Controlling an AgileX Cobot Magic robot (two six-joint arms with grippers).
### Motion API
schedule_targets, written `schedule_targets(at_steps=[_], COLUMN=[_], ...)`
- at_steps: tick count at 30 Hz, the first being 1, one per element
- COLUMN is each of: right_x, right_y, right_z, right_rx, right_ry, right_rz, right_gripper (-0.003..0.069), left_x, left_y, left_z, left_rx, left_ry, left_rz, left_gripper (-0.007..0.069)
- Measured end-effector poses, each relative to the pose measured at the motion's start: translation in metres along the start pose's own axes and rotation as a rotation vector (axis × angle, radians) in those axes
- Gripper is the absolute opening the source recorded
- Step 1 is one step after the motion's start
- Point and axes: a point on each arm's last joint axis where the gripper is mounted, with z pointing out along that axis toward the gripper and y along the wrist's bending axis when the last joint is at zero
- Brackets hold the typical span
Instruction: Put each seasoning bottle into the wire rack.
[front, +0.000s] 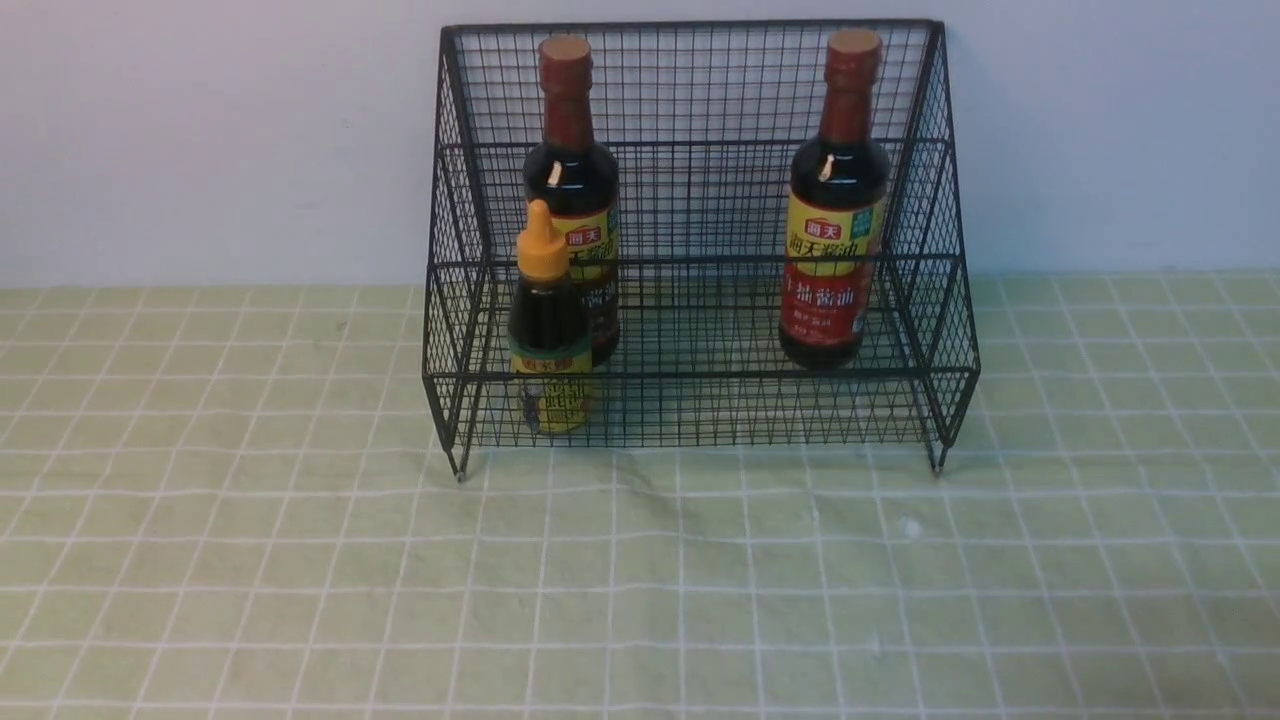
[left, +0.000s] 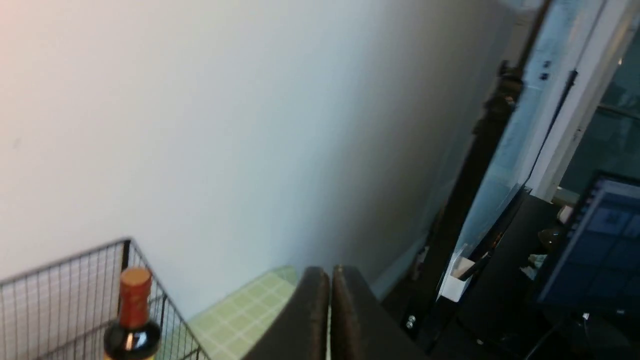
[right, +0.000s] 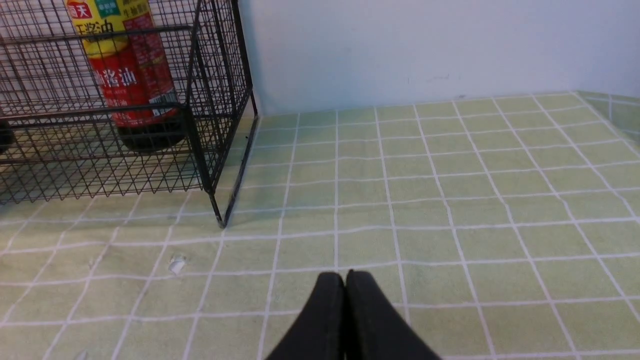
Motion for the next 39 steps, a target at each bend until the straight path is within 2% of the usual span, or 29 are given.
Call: schedule_targets(at_steps=[3,4,5,7,8,11,13,20,24,28,31,33,36,37,38,39], right_x=[0.000,0.000,0.000,0.000,0.000,0.000,0.000,0.000,0.000,0.000,0.000,0.000,0.000,0.000,0.000,0.000], right_y=[0.000,0.000,0.000,0.000,0.000,0.000,0.000,0.000,0.000,0.000,0.000,0.000,0.000,0.000,0.000,0.000], right_z=[0.000,0.000,0.000,0.000,0.000,0.000,0.000,0.000,0.000,0.000,0.000,0.000,0.000,0.000,0.000,0.000], right_rx=[0.000,0.000,0.000,0.000,0.000,0.000,0.000,0.000,0.000,0.000,0.000,0.000,0.000,0.000,0.000,0.000], right_ry=[0.000,0.000,0.000,0.000,0.000,0.000,0.000,0.000,0.000,0.000,0.000,0.000,0.000,0.000,0.000,0.000], right_rz=[0.000,0.000,0.000,0.000,0.000,0.000,0.000,0.000,0.000,0.000,0.000,0.000,0.000,0.000,0.000,0.000], right_gripper=[-0.0014,-0.0014,-0.0014,-0.0014,-0.0014,-0.0014,-0.0014,-0.0014,-0.0014,-0.0014,-0.0014,-0.0014,-0.0014,-0.0014,-0.0014,-0.0014], left_x=[-0.001,-0.002,-0.002,-0.006,-0.008,-0.021,-0.029,-0.043,-0.049,-0.057,-0.061,-0.062,-0.058,-0.058,-0.050,-0.046], left_y=[-0.021,-0.037,-0.039,-0.062,-0.063,-0.084,-0.097,-0.111,-0.111,-0.113,-0.113,-0.111,-0.098,-0.098,-0.088,-0.084], left_z=[-0.010,-0.017,-0.018,-0.030,-0.031,-0.048,-0.062,-0.085,-0.092,-0.104,-0.112,-0.117,-0.127,-0.127,-0.125,-0.123], left_rx=[0.004,0.001,-0.002,-0.032,-0.040,-0.104,-0.113,-0.057,-0.059,-0.214,-0.342,-0.408,-0.617,-0.630,-0.757,-0.807], left_ry=[-0.023,-0.048,-0.054,-0.141,-0.161,-0.376,-0.533,-0.798,-0.898,-1.037,-1.119,-1.162,-1.166,-1.160,-1.040,-0.967], left_rz=[0.051,0.089,0.093,0.148,0.151,0.156,0.109,-0.063,-0.048,0.274,0.450,0.476,0.410,0.407,0.400,0.428], left_gripper=[-0.0007,-0.0007,-0.0007,-0.0007,-0.0007,-0.0007,-0.0007,-0.0007,-0.0007,-0.0007,-0.0007,-0.0007,-0.0007,-0.0007,-0.0007,-0.0007])
